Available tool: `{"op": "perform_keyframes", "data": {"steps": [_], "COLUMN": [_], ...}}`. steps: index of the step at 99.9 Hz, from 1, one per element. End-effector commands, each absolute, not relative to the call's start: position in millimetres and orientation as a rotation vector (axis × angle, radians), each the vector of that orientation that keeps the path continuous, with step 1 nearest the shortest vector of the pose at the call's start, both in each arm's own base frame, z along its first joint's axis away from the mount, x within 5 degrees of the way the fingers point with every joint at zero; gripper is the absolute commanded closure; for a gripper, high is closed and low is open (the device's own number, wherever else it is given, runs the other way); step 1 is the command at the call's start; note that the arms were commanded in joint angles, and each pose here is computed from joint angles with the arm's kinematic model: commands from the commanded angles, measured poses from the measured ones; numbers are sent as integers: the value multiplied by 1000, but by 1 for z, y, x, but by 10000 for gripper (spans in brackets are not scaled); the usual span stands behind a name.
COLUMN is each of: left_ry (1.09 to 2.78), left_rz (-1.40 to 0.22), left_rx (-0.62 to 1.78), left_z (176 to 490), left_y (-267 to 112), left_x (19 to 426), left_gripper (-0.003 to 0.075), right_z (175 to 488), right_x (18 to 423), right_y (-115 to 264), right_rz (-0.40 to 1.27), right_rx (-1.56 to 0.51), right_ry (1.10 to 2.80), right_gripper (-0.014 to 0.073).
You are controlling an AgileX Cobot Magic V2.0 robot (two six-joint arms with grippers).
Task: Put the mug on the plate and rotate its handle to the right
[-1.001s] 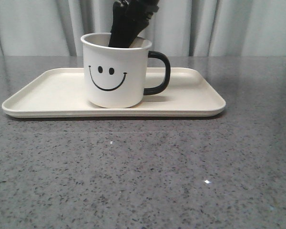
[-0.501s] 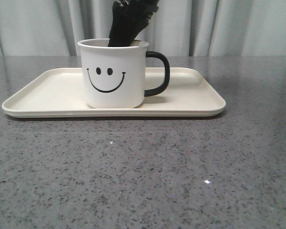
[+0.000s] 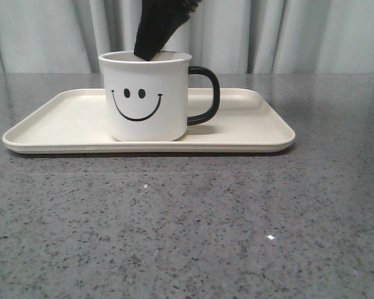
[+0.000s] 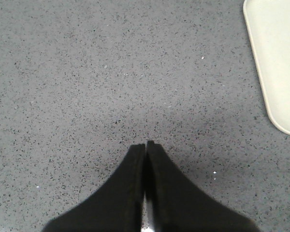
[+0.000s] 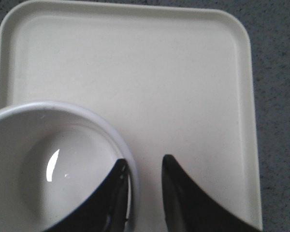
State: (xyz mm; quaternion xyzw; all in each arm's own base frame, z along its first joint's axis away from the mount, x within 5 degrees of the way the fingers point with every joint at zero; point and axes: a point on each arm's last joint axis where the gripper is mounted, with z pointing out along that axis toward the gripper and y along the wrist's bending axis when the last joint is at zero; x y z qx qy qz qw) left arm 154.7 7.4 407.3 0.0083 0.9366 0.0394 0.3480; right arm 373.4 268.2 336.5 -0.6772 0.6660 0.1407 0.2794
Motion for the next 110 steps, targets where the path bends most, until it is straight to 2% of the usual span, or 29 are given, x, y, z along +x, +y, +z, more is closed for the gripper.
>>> {"op": "perform_keyframes", "data": {"steps": [1,38,50,67,89,110], "left_ry": [2337,2335,2332,2314,2294,2271], "left_rz": [99,99,99,99,97,82], "left_rx": [17,17,17,17,18,18], "left_z": [420,420,420,421,422,424], "left_y": [7,7,7,7,7,6], "left_x": [155,155,155,156,157,159], "left_gripper": [740,740,740,740,740,740], "right_z": [380,458,491,547,599,615], "right_x": [352,322,307,280,227,169], "right_y": [260,240,214,152,63,21], "right_rz": [413,395,400,359,218,103], "right_rx": [-1814,-1595,-1426,-1120,-736,-471], "right_ry": [1714,1656,1691,1681,1677,1623], "right_gripper": [377,377,380,384,533,640]}}
